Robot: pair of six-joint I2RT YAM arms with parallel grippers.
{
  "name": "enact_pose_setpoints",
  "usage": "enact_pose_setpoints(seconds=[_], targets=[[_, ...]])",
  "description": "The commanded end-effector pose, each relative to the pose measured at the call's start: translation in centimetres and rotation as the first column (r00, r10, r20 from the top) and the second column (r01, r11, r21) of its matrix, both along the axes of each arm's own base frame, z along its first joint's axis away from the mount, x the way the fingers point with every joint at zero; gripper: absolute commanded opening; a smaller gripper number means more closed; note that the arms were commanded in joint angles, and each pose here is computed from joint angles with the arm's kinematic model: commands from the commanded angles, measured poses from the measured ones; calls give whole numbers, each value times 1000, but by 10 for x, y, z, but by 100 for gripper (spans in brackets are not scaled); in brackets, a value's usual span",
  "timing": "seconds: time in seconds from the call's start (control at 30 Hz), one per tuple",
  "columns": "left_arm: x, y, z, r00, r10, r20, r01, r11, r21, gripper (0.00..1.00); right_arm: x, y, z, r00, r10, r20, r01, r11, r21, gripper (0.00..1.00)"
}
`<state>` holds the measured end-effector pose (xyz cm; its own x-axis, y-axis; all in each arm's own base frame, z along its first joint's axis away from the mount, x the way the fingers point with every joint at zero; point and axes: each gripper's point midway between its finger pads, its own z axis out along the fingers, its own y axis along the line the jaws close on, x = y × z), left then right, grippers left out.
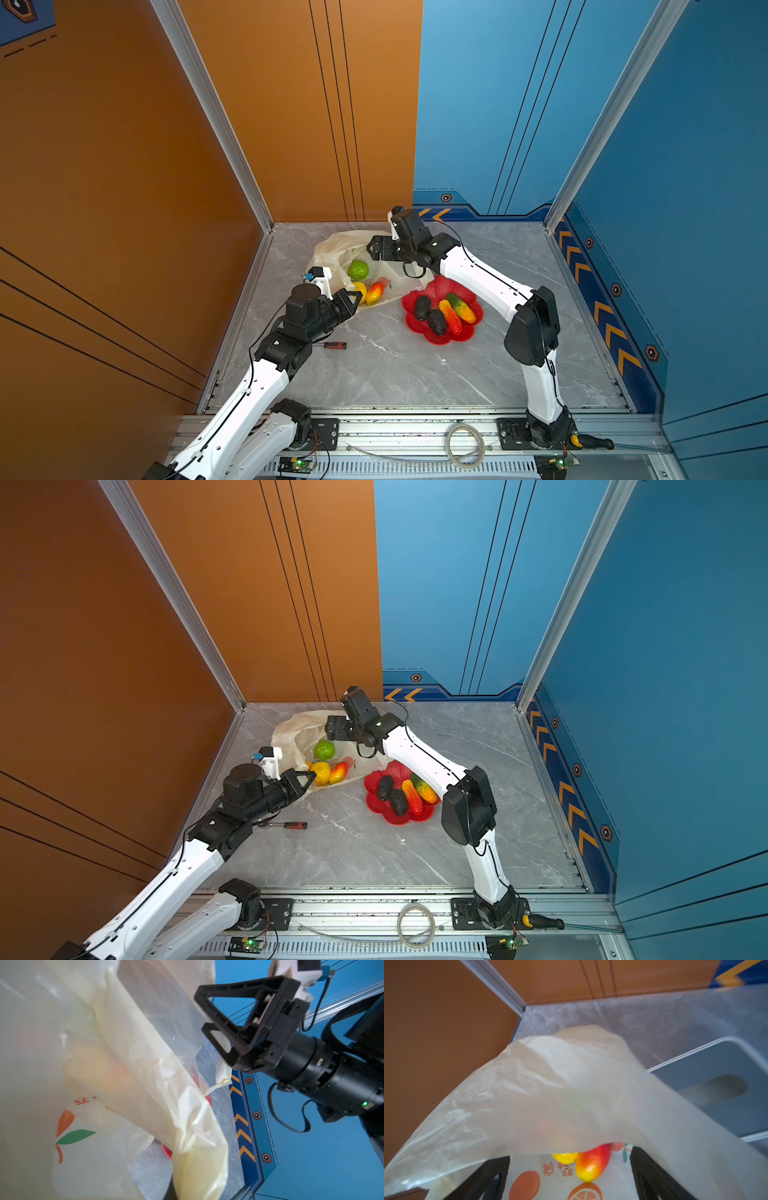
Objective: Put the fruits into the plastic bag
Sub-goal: 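Open the right gripper to release the green fruit inside the bag, then withdraw the right gripper from the bag back over the red bowl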
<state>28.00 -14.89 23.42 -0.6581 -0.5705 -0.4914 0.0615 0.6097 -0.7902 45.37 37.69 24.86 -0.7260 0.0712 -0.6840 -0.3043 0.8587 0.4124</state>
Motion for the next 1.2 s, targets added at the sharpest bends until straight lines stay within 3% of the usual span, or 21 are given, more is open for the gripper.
enact_pose_setpoints(seconds=[0.0, 0.17, 0.4, 0.6, 0.73, 0.9, 1.17], targets=[[-5, 3, 6, 1000, -6, 10, 6, 1000, -2, 0, 18, -46, 14, 997, -70, 41, 75, 990, -118, 89], [-3, 3, 5, 1000, -2, 7, 2, 1000, -2, 0, -1, -55, 41, 998, -38, 59, 43, 996, -79, 89], [0, -2, 9, 1000, -17, 11, 17, 1000, -4, 0, -74, -38, 72, 989, 144, 19, -144, 989, 41, 89], [0, -3, 9, 1000, -21, 11, 21, 1000, -1, 0, -115, -103, 88, 998, 44, 39, -44, 999, 3, 90], [0, -4, 8, 1000, -28, 9, 28, 1000, 1, 0, -129, -170, 70, 997, -80, 12, 81, 994, -80, 91], [-2, -4, 7, 1000, -30, 6, 30, 1000, 6, 0, -149, -239, 15, 967, -222, -125, 200, 965, -171, 91], [-1, -4, 8, 999, -32, 6, 32, 999, 7, 0, -163, -257, -52, 927, -253, -276, 186, 951, -247, 88]])
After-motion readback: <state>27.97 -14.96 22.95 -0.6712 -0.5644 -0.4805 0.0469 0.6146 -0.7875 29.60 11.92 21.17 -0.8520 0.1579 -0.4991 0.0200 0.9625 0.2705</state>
